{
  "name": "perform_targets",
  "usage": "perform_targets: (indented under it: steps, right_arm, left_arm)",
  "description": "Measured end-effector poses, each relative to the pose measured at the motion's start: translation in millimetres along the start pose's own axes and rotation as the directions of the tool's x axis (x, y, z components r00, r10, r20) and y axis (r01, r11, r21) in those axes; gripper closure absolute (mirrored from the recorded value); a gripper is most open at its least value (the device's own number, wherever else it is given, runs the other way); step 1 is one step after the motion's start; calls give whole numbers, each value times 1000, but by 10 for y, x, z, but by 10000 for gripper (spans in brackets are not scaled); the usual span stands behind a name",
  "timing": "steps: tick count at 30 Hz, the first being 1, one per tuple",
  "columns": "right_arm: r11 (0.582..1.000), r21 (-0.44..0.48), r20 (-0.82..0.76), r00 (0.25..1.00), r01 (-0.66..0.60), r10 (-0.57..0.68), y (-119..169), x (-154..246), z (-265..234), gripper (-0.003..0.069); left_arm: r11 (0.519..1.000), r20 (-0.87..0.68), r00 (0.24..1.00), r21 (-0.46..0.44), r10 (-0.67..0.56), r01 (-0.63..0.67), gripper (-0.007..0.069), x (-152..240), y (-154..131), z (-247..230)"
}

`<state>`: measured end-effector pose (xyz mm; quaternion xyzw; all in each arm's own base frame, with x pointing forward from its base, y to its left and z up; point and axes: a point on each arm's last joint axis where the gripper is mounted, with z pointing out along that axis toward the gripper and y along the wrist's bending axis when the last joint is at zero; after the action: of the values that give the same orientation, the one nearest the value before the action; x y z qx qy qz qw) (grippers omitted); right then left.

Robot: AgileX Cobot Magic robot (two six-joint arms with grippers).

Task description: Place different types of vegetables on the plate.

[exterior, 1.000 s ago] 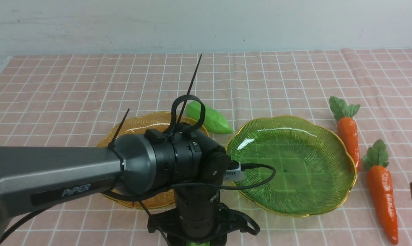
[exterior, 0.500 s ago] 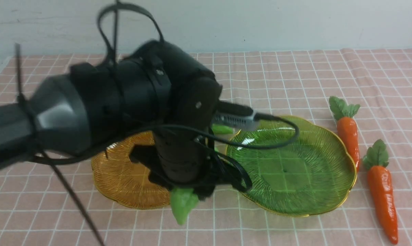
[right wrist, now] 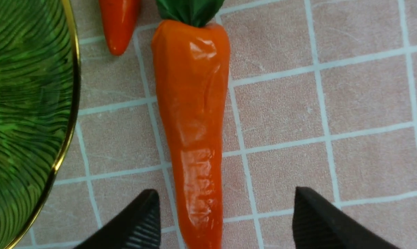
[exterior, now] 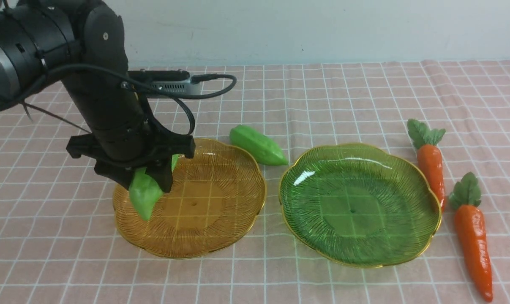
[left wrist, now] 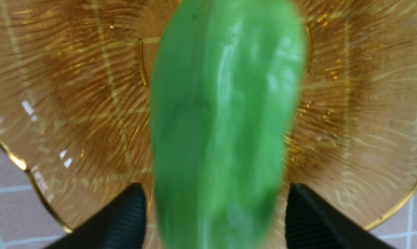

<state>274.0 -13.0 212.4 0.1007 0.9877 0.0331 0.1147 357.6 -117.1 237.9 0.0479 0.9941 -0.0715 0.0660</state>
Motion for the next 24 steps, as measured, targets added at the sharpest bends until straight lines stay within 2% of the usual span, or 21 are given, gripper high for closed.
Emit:
perform_targets:
  steps: [2,6,10,13,14,18,19,24]
  right_arm:
    - [1000,-6,-30,1000,-3,3,5,-19,122,160]
    - [1000,-21,-74,997,14,-16,15,-37,301,97]
    - [999,-25,-101,995,21,-23,16,-45,414,82]
    - [999,-22,-126,992,24,-26,10,-47,508,102]
    - [999,-20,-137,990,25,-27,7,-45,546,133]
    - [999,-9,-153,987,50,-51,-6,-50,584,403]
    - [998,-5,-158,986,55,-55,-12,-58,573,446]
    - [999,14,-131,990,46,-43,-49,-130,362,438]
  left_arm:
    - [1000,0,1000,-1,-2,2,88,-16,5,36]
    - [1000,-5,1000,-2,-2,2,30,-24,5,60]
    - [1000,9,1000,1,-1,1,27,-53,-3,31]
    - [1000,21,1000,9,-2,2,60,-78,-17,-4]
    - [1000,31,999,19,-4,3,102,-100,-31,-36]
    - [998,66,998,57,-9,5,295,-167,-85,-144]
    - [998,71,998,68,-4,0,381,-181,-101,-180]
    - [995,83,996,88,40,-48,573,-220,-142,-295]
